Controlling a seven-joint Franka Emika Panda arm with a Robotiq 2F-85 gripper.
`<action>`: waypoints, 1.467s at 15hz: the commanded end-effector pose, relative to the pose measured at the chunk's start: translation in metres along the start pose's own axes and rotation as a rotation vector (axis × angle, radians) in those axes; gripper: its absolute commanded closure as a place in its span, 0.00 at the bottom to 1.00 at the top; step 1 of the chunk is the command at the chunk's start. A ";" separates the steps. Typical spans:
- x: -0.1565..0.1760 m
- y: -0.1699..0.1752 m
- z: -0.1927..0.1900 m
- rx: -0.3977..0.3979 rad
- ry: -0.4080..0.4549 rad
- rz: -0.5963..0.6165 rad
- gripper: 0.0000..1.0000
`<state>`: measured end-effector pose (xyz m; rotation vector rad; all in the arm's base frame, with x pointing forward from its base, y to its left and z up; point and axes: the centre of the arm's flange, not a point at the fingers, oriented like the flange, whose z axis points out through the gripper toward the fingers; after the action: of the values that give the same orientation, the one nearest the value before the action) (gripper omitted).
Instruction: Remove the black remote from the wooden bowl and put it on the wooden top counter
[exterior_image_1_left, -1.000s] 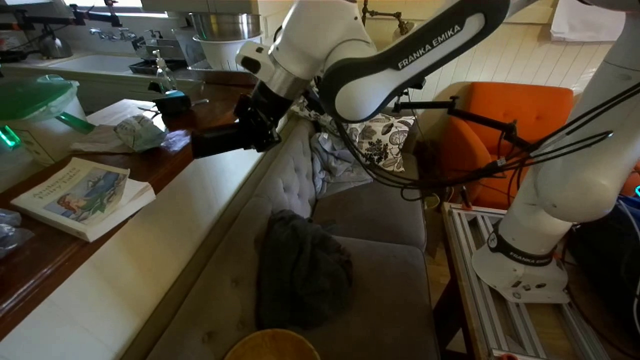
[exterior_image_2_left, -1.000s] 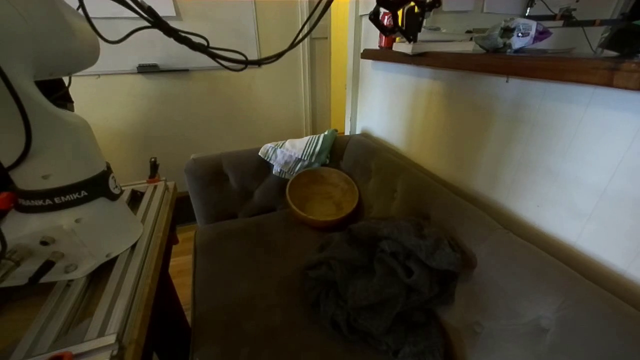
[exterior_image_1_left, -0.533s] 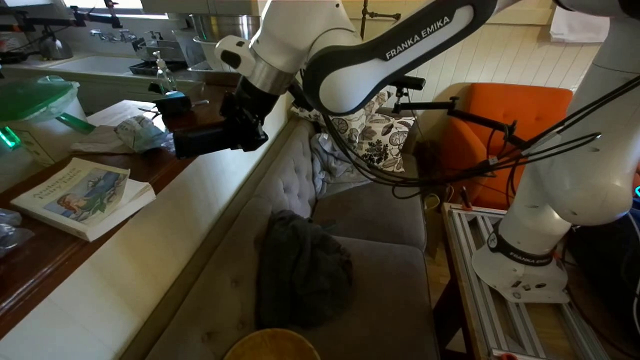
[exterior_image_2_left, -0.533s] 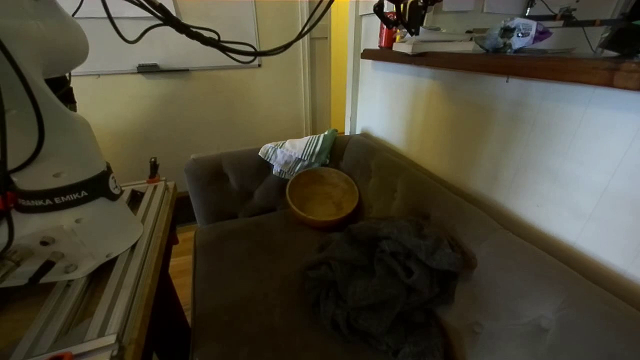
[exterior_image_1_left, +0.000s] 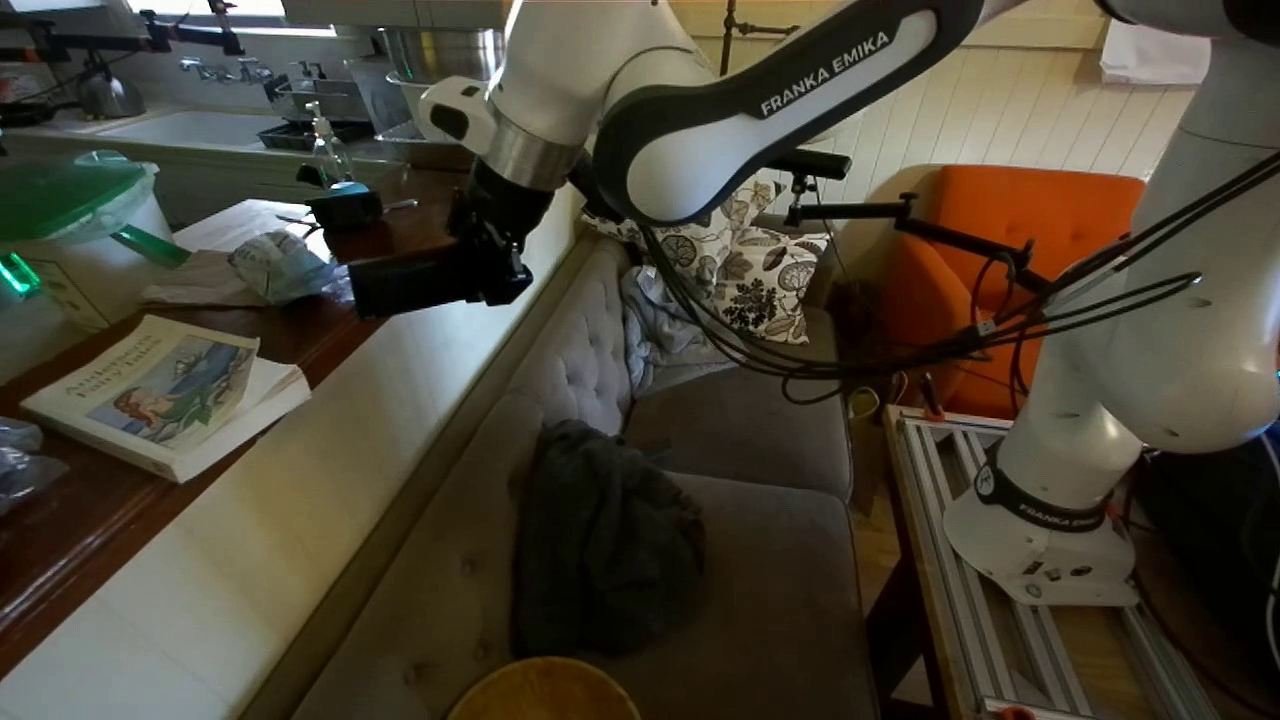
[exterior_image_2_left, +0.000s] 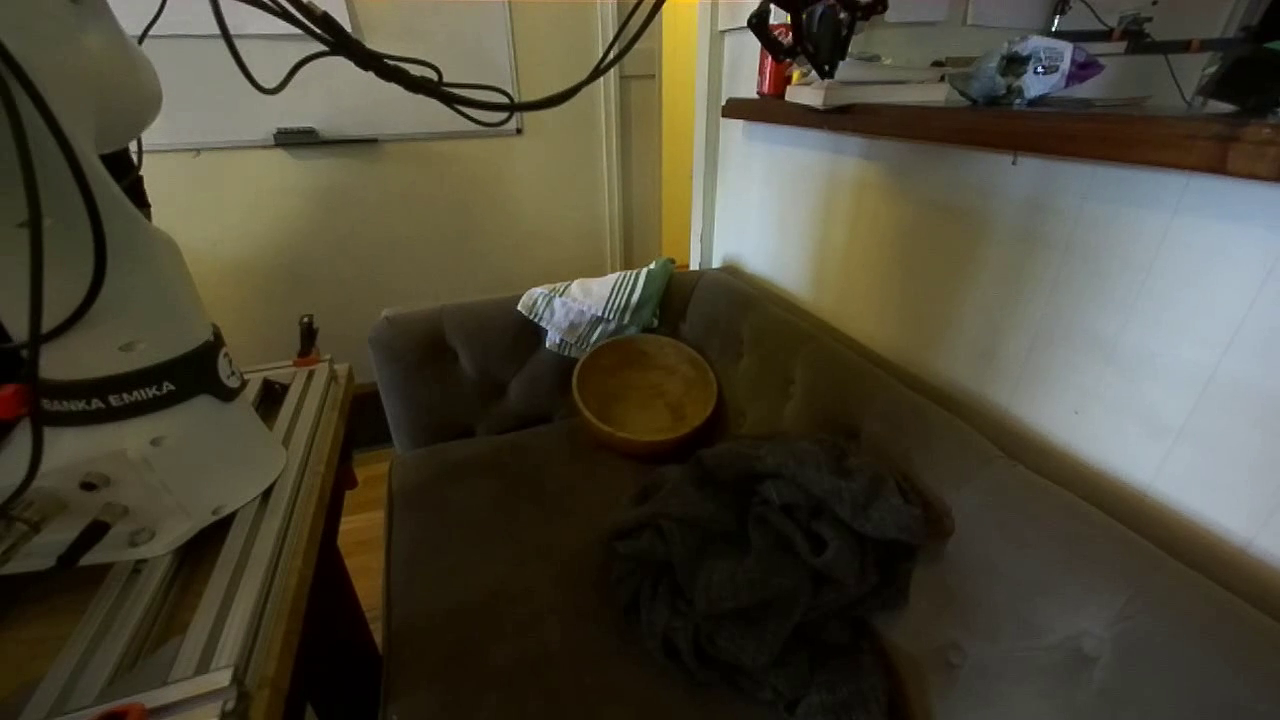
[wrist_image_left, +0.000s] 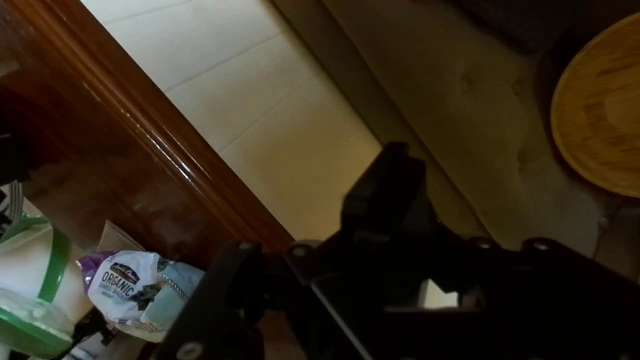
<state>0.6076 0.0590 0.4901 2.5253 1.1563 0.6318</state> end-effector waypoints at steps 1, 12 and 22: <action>0.034 0.022 -0.009 -0.016 -0.070 0.071 0.94; 0.055 0.043 -0.023 -0.001 -0.134 0.155 0.75; 0.081 0.073 -0.022 -0.028 -0.359 0.294 0.94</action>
<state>0.6620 0.0725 0.5421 2.6545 0.7717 0.3019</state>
